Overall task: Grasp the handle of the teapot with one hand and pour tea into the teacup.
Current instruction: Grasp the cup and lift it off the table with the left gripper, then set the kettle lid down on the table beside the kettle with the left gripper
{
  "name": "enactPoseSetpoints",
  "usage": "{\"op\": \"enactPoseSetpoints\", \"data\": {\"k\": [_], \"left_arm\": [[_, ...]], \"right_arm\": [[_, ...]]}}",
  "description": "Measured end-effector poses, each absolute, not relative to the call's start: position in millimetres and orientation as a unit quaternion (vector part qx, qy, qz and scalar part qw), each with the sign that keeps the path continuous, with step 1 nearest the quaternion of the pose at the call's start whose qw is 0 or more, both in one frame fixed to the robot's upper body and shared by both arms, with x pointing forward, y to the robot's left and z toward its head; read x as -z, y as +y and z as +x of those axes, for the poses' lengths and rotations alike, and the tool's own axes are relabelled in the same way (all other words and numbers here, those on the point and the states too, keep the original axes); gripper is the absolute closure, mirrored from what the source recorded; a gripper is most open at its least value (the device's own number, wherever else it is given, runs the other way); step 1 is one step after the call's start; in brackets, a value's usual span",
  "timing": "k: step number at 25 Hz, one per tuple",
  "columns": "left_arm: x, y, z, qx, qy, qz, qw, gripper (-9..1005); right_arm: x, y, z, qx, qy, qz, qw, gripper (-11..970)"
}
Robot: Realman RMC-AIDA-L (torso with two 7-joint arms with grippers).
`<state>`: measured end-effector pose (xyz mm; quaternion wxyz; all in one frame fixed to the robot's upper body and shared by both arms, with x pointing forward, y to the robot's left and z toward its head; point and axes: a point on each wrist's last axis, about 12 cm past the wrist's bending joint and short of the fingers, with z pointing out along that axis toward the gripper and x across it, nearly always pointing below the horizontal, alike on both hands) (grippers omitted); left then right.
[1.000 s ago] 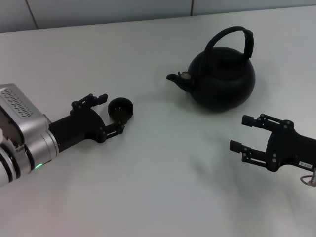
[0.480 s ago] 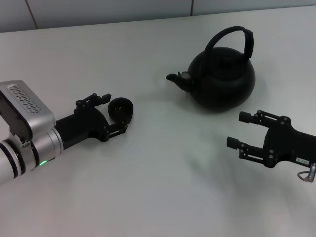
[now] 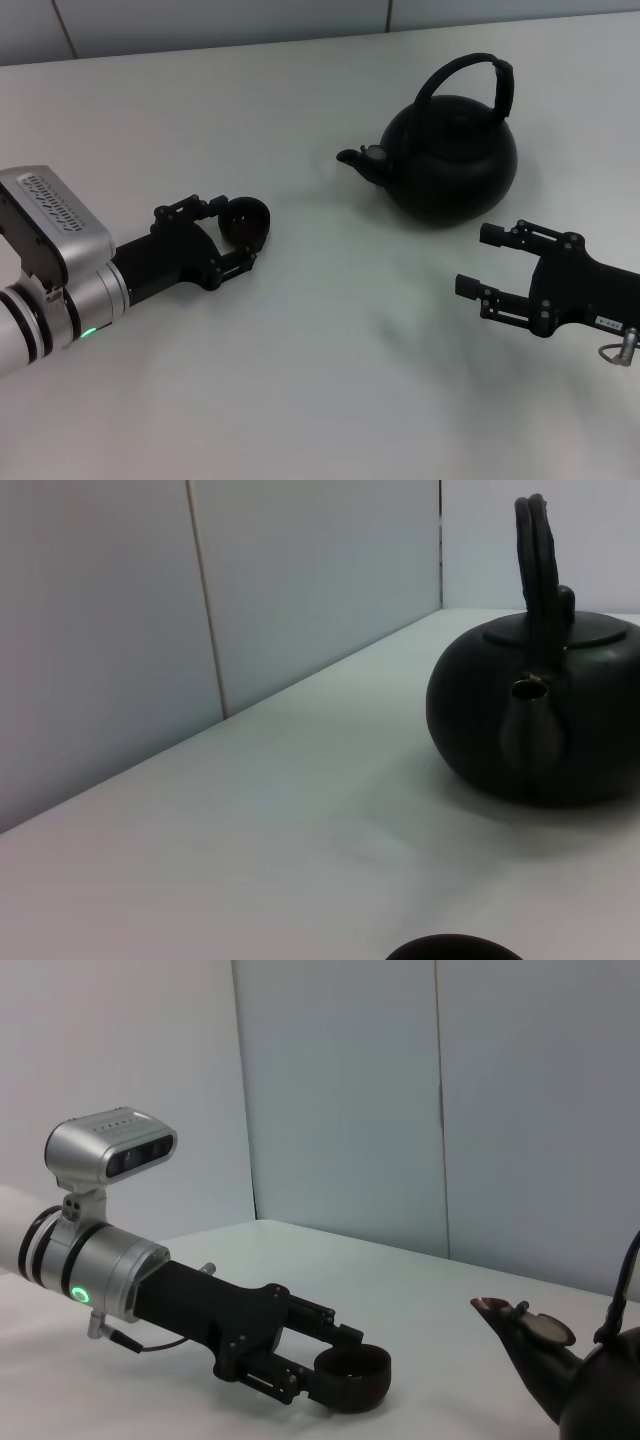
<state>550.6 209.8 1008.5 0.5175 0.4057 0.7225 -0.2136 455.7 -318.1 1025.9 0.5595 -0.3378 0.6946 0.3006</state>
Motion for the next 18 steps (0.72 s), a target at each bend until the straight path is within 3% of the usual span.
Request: {"op": "enactPoseSetpoints", "data": {"k": [3, 6, 13, 18], "left_arm": [[-1009, 210, 550, 0.215, 0.722, 0.406, 0.517, 228], [-1011, 208, 549, 0.224, 0.715, 0.406, 0.523, 317], [-1021, 212, 534, 0.279, 0.662, 0.445, 0.535, 317], [-1024, 216, 518, 0.324, 0.63, 0.504, 0.495, 316]], "right_arm": [[-1026, -318, 456, -0.3, 0.695, -0.338, 0.559, 234], [-1026, -318, 456, -0.3, 0.695, -0.337, 0.559, 234], [-1025, -318, 456, -0.3, 0.696, -0.337, 0.559, 235], [-1025, -320, 456, -0.297, 0.697, -0.337, 0.558, 234]]}}
